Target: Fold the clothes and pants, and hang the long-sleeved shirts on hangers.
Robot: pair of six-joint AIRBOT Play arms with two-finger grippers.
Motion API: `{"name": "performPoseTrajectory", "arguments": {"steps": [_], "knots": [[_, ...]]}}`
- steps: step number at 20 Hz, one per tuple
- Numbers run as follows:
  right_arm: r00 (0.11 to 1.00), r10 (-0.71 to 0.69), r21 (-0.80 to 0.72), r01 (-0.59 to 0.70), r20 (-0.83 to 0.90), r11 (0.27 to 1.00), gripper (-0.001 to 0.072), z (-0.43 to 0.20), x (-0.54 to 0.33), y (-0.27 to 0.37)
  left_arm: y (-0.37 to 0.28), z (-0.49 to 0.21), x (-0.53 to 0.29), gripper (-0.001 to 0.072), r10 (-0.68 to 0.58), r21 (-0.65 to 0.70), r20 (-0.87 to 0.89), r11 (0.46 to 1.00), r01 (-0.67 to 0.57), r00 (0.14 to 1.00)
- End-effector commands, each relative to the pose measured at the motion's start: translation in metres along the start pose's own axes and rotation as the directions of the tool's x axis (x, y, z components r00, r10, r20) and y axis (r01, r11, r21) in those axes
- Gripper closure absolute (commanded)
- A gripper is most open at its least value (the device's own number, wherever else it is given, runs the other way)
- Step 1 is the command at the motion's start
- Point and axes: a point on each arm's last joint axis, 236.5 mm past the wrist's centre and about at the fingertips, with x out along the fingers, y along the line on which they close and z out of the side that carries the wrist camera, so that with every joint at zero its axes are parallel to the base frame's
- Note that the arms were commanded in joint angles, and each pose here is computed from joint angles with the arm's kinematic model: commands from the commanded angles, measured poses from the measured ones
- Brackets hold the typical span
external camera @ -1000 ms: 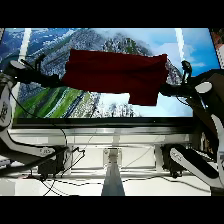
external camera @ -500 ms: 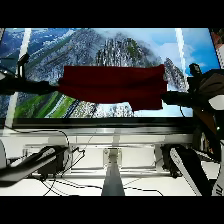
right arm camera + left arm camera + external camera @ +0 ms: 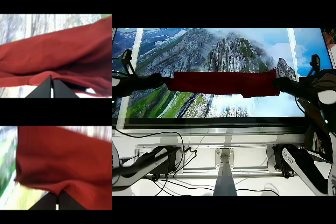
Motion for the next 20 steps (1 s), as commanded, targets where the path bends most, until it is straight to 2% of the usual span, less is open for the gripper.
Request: {"name": "performPoseTrajectory", "arguments": {"steps": [1, 5, 10, 11, 12, 13, 14, 18, 20], "knots": [[0.996, -0.055, 0.031, 0.053, 0.068, 0.998, 0.0704, 0.026, 0.051, -0.014, 0.009, 0.034, 0.036, 0.0695, 0.047, -0.071, 0.142, 0.997, -0.037, 0.989], [0.987, -0.112, 0.041, 0.108, 0.114, 0.993, 0.0704, 0.063, 0.102, -0.032, 0.035, 0.047, 0.076, 0.0694, 0.132, -0.107, 0.199, 0.988, -0.112, 0.971], [0.985, -0.128, 0.044, 0.123, 0.119, 0.991, 0.0702, 0.088, 0.137, -0.043, 0.055, 0.045, 0.106, 0.0693, 0.146, -0.183, 0.164, 0.976, -0.116, 0.976], [0.982, -0.139, 0.046, 0.134, 0.129, 0.99, 0.0701, 0.09, 0.139, -0.048, 0.058, 0.041, 0.11, 0.0671, 0.148, -0.187, 0.151, 0.975, -0.119, 0.977], [0.981, -0.146, 0.043, 0.141, 0.128, 0.989, 0.055, 0.089, 0.141, -0.051, 0.058, 0.038, 0.112, 0.0462, 0.146, -0.188, 0.139, 0.975, -0.119, 0.979], [0.98, -0.152, 0.029, 0.15, 0.13, 0.988, 0.0239, 0.089, 0.141, -0.052, 0.057, 0.036, 0.112, 0.0082, 0.14, -0.185, 0.13, 0.976, -0.114, 0.982], [0.98, -0.154, 0.019, 0.153, 0.124, 0.988, 0.0119, 0.088, 0.141, -0.053, 0.055, 0.034, 0.111, -0.0004, 0.134, -0.174, 0.122, 0.978, -0.112, 0.983], [0.985, -0.149, -0.002, 0.149, 0.084, 0.989, 0.012, 0.079, 0.142, -0.051, 0.058, 0.014, 0.102, -0.0009, 0.113, -0.079, 0.017, 0.991, -0.112, 0.993], [0.988, -0.143, -0.004, 0.143, 0.065, 0.99, 0.0121, 0.074, 0.142, -0.05, 0.069, -0.001, 0.093, -0.0005, 0.102, -0.087, -0.058, 0.99, -0.107, 0.993]]}}
